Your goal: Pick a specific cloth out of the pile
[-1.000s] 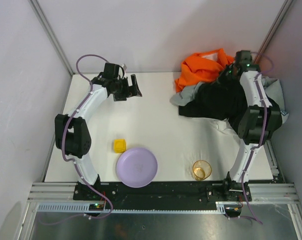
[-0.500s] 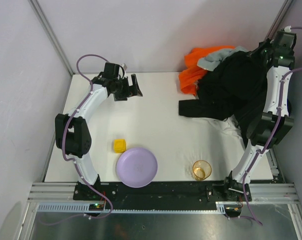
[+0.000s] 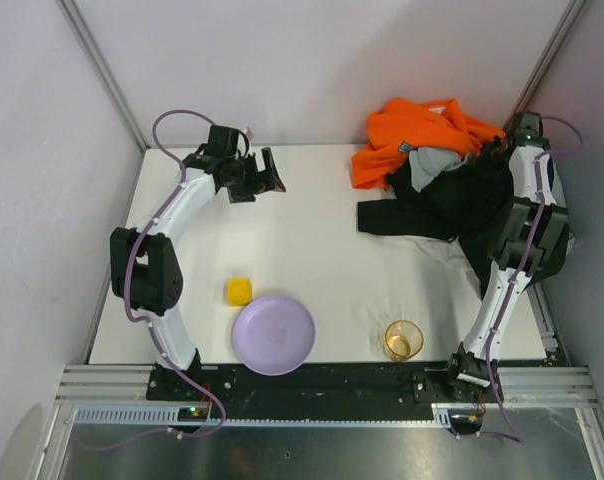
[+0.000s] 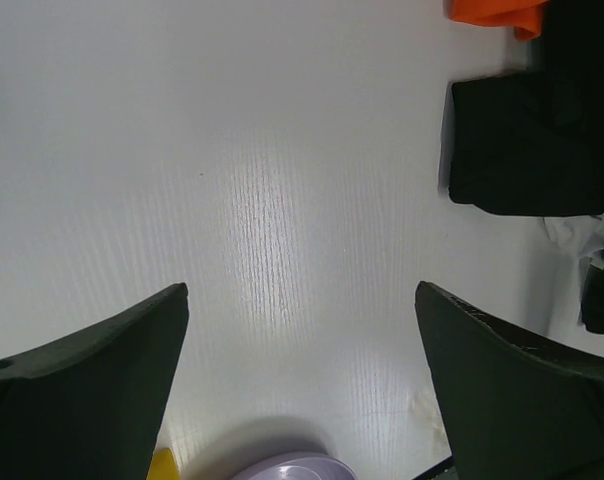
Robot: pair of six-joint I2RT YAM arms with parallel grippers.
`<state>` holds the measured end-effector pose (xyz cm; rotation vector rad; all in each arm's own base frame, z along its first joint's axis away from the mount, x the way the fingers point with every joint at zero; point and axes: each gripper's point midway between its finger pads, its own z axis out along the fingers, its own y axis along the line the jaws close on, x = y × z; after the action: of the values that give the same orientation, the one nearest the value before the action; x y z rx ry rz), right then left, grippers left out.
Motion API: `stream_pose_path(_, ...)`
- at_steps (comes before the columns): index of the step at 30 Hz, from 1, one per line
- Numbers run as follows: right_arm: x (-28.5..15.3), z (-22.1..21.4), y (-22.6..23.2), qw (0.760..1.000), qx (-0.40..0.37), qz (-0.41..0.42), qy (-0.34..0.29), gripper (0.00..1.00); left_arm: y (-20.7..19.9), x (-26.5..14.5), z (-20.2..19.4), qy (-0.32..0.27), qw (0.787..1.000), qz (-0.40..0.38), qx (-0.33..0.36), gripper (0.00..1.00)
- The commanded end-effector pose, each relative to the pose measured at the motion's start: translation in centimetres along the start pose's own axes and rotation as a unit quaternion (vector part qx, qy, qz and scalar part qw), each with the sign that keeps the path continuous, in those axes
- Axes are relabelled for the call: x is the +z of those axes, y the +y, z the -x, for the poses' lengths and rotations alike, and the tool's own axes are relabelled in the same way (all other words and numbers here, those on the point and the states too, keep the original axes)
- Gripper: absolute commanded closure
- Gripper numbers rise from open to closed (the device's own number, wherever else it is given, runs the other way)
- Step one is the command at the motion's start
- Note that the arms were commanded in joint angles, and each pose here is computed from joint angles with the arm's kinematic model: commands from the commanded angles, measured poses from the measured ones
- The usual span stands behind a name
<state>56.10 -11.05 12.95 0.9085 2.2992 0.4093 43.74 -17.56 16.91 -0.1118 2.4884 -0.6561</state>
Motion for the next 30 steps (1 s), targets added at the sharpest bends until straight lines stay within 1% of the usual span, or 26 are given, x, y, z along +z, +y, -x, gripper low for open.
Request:
stream_pose_path(1,1.4,-6.7,-5.2,0.989,-0.008,-0.079,0.126,1.00,-2.0,-2.6,1.5,-0.032,0.999,-0.030,0.003,0.00)
stream_pose_path(3,0.8,-6.9,-4.9,0.988,-0.014,-0.074,0.131,0.99,-2.2,-2.7,1.5,-0.032,0.999,-0.033,0.003,0.00)
stream_pose_path(5,-0.2,-6.6,-4.1,0.990,-0.020,-0.061,0.129,0.94,-2.4,-3.0,1.6,-0.034,0.999,-0.036,0.005,0.00)
stream_pose_path(7,-2.0,-5.7,-2.7,0.992,-0.029,-0.042,0.112,0.80,-2.5,-3.3,1.7,-0.037,0.999,-0.037,0.008,0.00)
stream_pose_path(10,-5.1,-4.3,-0.6,0.996,-0.046,-0.023,0.080,0.49,-2.6,-3.7,1.9,-0.043,0.998,-0.039,0.014,0.00)
stream_pose_path(12,-7.5,-3.6,0.6,0.997,-0.057,-0.010,0.054,0.34,-2.8,-3.9,2.0,-0.045,0.998,-0.041,0.018,0.00)
stream_pose_path(15,-11.3,-3.2,2.1,0.997,-0.068,0.004,0.020,0.18,-2.9,-4.1,1.9,-0.045,0.998,-0.043,0.021,0.00)
stream_pose_path(17,-13.7,-3.4,2.6,0.997,-0.071,0.011,0.003,0.09,-2.8,-4.1,1.7,-0.043,0.998,-0.043,0.023,0.00)
stream_pose_path(19,-15.9,-3.8,2.9,0.997,-0.072,0.019,-0.011,0.05,-2.7,-4.0,1.5,-0.041,0.998,-0.043,0.025,0.00)
stream_pose_path(23,-20.0,-5.2,2.4,0.997,-0.066,0.025,-0.035,0.02,-2.6,-3.8,1.0,-0.035,0.998,-0.046,0.025,0.00)
stream_pose_path(28,-24.6,-6.7,-0.2,0.995,-0.047,0.010,-0.083,0.01,-2.8,-3.7,0.7,-0.030,0.998,-0.055,0.028,0.00)
stream_pose_path(30,-25.5,-7.6,-2.4,0.995,-0.030,-0.011,-0.094,0.01,-2.8,-3.5,0.5,-0.027,0.998,-0.058,0.029,0.00)
